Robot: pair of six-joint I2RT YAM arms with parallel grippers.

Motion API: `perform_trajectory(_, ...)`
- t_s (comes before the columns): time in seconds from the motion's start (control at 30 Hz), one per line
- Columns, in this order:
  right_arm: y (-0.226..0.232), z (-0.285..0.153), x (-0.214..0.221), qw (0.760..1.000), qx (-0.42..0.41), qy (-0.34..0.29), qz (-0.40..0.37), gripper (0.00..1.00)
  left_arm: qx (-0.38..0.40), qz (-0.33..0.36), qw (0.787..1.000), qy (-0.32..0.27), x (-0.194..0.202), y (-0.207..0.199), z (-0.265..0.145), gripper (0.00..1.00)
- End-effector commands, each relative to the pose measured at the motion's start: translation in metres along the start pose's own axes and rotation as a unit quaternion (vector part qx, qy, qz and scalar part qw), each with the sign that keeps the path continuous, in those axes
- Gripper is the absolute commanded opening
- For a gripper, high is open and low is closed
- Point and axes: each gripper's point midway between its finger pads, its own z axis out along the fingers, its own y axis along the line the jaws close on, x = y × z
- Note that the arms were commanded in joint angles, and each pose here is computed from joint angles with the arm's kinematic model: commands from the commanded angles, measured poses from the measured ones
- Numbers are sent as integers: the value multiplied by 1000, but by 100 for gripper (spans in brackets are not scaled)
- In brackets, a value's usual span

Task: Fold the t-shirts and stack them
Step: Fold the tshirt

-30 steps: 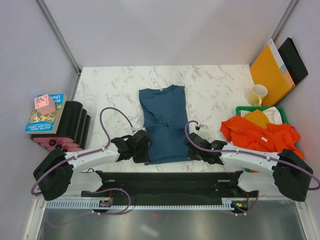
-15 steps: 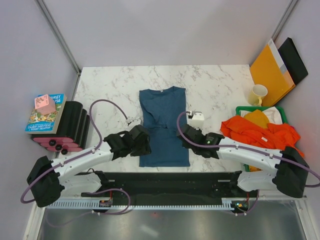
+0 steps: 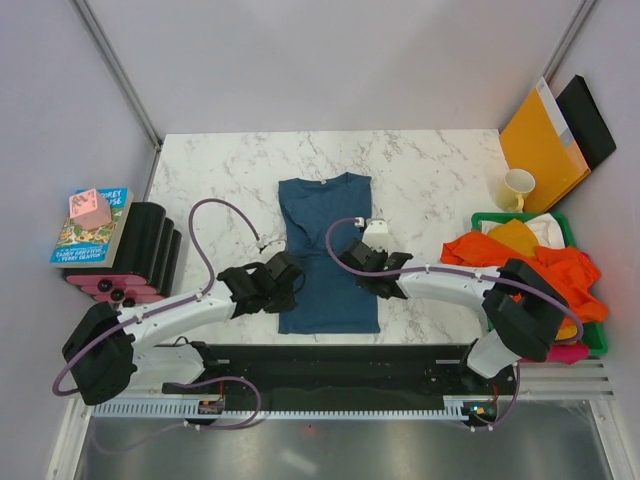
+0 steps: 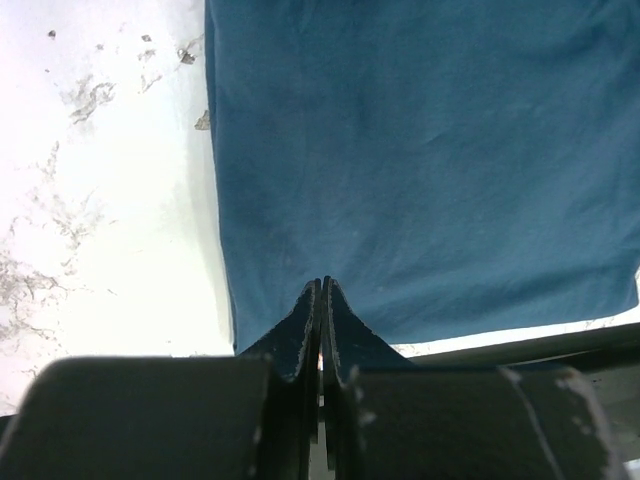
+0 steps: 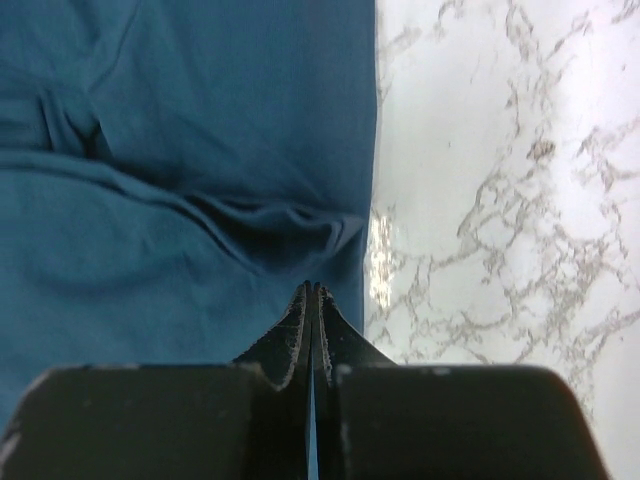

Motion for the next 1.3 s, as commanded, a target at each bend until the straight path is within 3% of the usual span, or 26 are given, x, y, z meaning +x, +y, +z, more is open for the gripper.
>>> perform_trajectory(0.0, 15, 14, -33, 999, -11, -28, 21, 0, 1, -16, 1000, -23, -5, 3, 0, 2)
perform_trajectory(0.33, -9, 64, -49, 998, 44, -17, 32, 0, -14, -17, 1000, -11, 7, 15, 6, 2)
perform_trajectory(0.5, -9, 28, -103, 994, 8, -103, 41, 0, -5, -19, 999, -25, 4, 17, 0, 8)
perform_trajectory(0.53, -10, 20, -107, 993, 1, -110, 45, 6, -4, -20, 999, -32, 2, 18, -2, 10)
perform_trajectory(0.6, -11, -5, -119, 991, -23, -120, 54, 28, 10, -26, 999, -47, -3, 17, -8, 22)
perform_trajectory(0.63, -13, -11, -116, 991, -25, -115, 60, 46, 10, -26, 998, -51, -3, 18, -9, 26)
perform_trajectory(0.67, -20, -23, -112, 992, -24, -108, 61, 51, 14, -30, 998, -52, -3, 18, -11, 34)
perform_trajectory(0.73, -27, -29, -87, 993, -24, -87, 72, 59, 20, -36, 998, -43, 3, 21, -11, 39)
perform_trajectory(1.03, -37, -62, 10, 994, -50, -31, 88, 61, -2, -46, 999, 12, 48, 30, 9, 45)
perform_trajectory(1.27, -39, -62, 29, 995, -51, -17, 83, 60, -6, -47, 999, 16, 56, 26, 17, 44)
